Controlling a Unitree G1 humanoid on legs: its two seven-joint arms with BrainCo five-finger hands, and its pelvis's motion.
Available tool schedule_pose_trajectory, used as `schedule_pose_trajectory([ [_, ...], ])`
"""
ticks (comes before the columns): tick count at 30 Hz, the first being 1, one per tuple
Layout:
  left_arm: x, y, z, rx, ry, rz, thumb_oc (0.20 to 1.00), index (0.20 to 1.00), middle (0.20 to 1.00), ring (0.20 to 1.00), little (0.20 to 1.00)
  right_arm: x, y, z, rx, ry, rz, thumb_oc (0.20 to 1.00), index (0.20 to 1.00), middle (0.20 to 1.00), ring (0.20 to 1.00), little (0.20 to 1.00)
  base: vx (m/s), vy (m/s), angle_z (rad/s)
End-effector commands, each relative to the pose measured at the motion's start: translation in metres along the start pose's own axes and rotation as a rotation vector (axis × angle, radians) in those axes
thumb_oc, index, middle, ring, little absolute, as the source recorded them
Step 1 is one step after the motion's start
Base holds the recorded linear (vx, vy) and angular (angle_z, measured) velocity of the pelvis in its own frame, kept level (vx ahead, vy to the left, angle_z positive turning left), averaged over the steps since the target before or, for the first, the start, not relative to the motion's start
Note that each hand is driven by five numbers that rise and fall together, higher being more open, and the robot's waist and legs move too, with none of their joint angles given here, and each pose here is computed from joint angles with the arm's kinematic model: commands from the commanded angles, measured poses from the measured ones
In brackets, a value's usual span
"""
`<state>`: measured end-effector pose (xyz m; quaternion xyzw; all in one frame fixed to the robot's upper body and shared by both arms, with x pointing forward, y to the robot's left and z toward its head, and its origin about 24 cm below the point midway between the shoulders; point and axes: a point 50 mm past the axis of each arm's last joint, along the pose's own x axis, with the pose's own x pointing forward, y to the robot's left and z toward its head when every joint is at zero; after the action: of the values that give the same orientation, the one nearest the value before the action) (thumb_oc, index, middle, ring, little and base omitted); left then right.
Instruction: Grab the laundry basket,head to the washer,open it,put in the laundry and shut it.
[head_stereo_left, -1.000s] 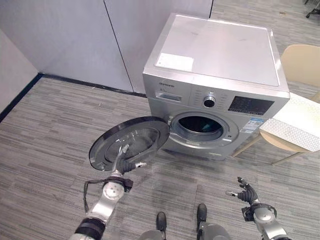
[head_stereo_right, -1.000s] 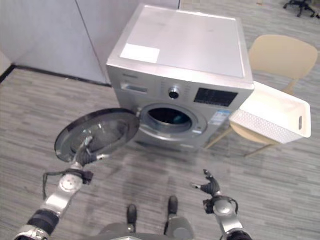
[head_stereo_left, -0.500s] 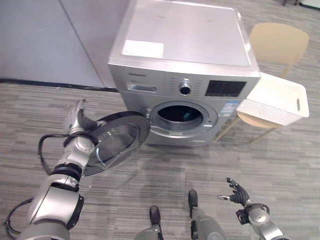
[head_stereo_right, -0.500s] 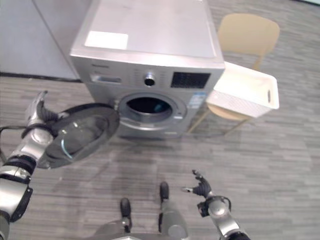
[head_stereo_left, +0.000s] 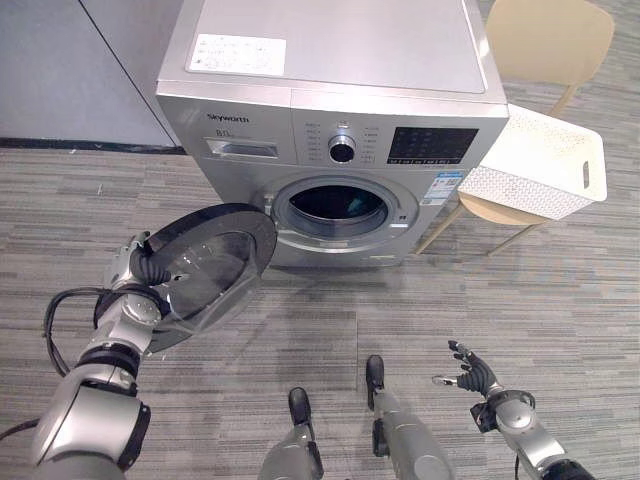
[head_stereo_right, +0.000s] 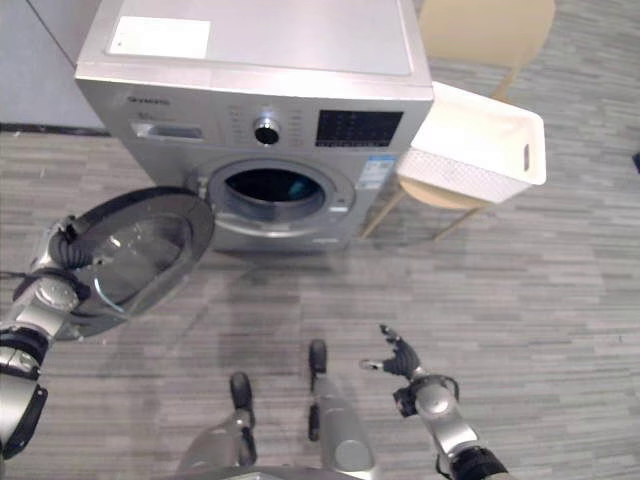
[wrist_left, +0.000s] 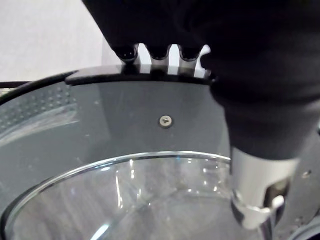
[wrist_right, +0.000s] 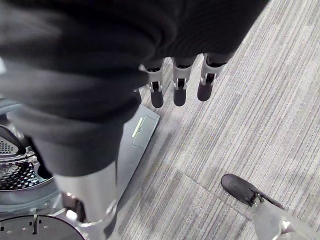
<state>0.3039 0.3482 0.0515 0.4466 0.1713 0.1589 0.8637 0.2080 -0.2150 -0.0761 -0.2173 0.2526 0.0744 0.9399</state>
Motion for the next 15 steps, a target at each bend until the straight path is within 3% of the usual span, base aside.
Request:
schedule_pose_trajectory([
  [1,-0.020,-0.058,0.024,-0.207,-0.117,-0.154,1.000,1.000,1.000,1.000,1.000,0.000,-0.009,0.003,-0.023,-0.022,-0.037,1.000,1.000,1.000,1.000,1.000,0.04,-0.022,0.19],
  [5,-0.072,-0.120,0.066,-0.536,-0.271,-0.383,1.000,1.000,1.000,1.000,1.000,-0.002,-0.007,-0.003,-0.017,0.012,-0.049,1.000,1.000,1.000,1.000,1.000,0.07,-0.048,0.22],
  [7,-0.088,-0.133,0.088,-0.620,-0.344,-0.487,1.000,1.000,1.000,1.000,1.000,-0.003,-0.004,-0.004,-0.021,0.021,-0.041,1.000,1.000,1.000,1.000,1.000,0.07,-0.067,0.21],
  [11,-0.104,-0.146,0.140,-0.712,-0.484,-0.621,1.000,1.000,1.000,1.000,1.000,-0.002,0.001,-0.001,-0.023,0.010,-0.030,1.000,1.000,1.000,1.000,1.000,0.04,-0.053,-0.02],
  [15,-0.104,-0.141,0.189,-0.766,-0.594,-0.645,1.000,1.000,1.000,1.000,1.000,0.002,0.001,0.008,-0.041,-0.020,-0.023,1.000,1.000,1.000,1.000,1.000,0.00,-0.014,-0.17],
])
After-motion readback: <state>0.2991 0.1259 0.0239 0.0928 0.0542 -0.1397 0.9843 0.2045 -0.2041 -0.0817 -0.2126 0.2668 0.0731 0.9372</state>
